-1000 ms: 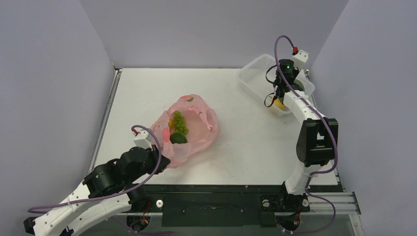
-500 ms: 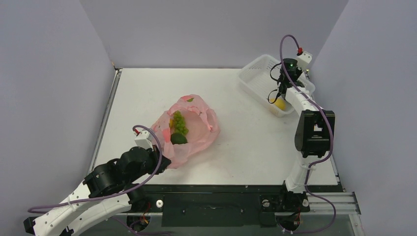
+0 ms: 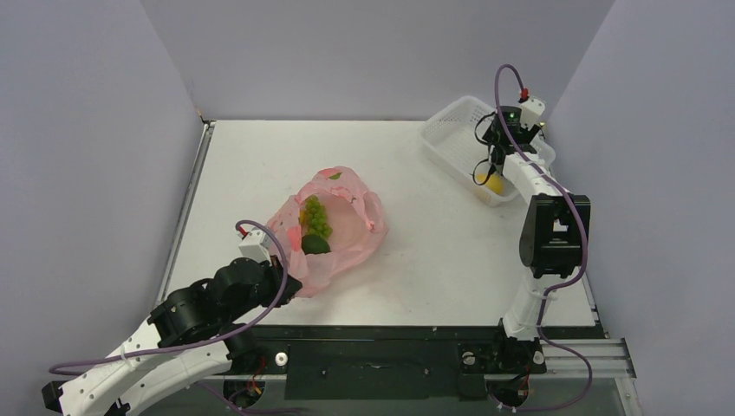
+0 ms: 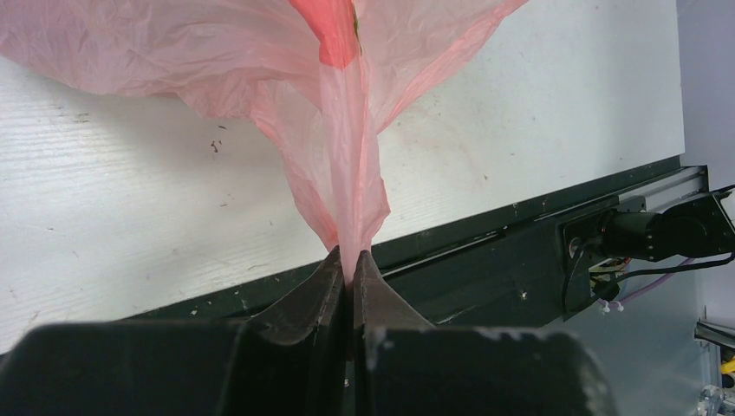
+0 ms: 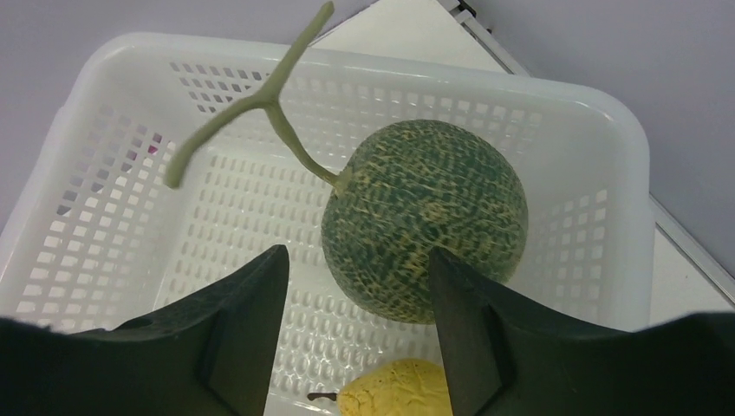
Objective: Take the fake fruits out of the plastic bag
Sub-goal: Place the fake fruit in the bin, then take out the fake fruit from the plastic bag, then place the fake fruit in the bin, then take out the fake fruit from the plastic bag.
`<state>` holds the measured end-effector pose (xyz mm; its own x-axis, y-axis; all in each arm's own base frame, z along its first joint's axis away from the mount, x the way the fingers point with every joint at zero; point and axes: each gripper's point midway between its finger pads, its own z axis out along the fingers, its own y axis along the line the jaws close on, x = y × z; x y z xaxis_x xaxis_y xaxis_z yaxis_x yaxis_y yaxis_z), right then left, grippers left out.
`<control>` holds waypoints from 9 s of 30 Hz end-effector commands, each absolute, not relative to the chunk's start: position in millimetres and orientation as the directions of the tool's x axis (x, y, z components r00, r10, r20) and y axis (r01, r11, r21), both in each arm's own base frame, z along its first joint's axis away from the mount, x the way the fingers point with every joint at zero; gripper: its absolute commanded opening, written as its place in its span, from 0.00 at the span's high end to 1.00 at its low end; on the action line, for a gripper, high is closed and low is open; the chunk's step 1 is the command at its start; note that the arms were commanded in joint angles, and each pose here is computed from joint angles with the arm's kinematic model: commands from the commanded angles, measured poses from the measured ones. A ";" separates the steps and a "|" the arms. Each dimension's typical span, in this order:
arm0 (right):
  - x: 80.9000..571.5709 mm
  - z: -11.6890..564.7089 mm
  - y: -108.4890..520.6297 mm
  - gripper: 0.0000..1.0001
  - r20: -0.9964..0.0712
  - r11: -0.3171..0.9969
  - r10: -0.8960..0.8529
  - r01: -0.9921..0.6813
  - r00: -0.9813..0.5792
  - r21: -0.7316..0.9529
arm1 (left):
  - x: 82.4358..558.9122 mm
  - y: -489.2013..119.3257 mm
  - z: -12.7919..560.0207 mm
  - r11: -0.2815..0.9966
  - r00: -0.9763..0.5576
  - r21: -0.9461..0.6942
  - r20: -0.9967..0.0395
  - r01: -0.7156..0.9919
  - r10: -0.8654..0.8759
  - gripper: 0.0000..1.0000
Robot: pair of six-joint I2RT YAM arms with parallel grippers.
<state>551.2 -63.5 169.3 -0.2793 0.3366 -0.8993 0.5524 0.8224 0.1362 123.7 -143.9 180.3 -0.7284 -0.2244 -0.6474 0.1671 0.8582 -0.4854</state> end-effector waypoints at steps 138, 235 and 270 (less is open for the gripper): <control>276.4 177.6 455.9 1.00 -0.935 0.661 -0.056 -0.714 -0.351 0.229 | 114.5 -121.8 171.2 0.854 -0.732 -0.519 -0.598 0.044 -0.326 1.00; 539.1 117.3 -90.7 0.25 -0.777 0.837 0.404 0.537 -0.484 0.100 | 120.3 -133.0 181.3 0.842 -0.721 -0.532 -0.619 0.092 -0.312 1.00; 351.0 267.0 315.0 0.32 -0.913 0.801 0.160 -0.491 -0.374 0.342 | 120.3 -133.4 174.1 0.837 -0.722 -0.540 -0.611 0.082 -0.324 1.00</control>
<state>389.6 257.9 230.4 -0.4177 0.1080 -0.9022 -0.3165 0.9134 0.2559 116.4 -129.1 167.6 -0.7396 -0.2913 -0.6068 0.0788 0.8578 -0.5079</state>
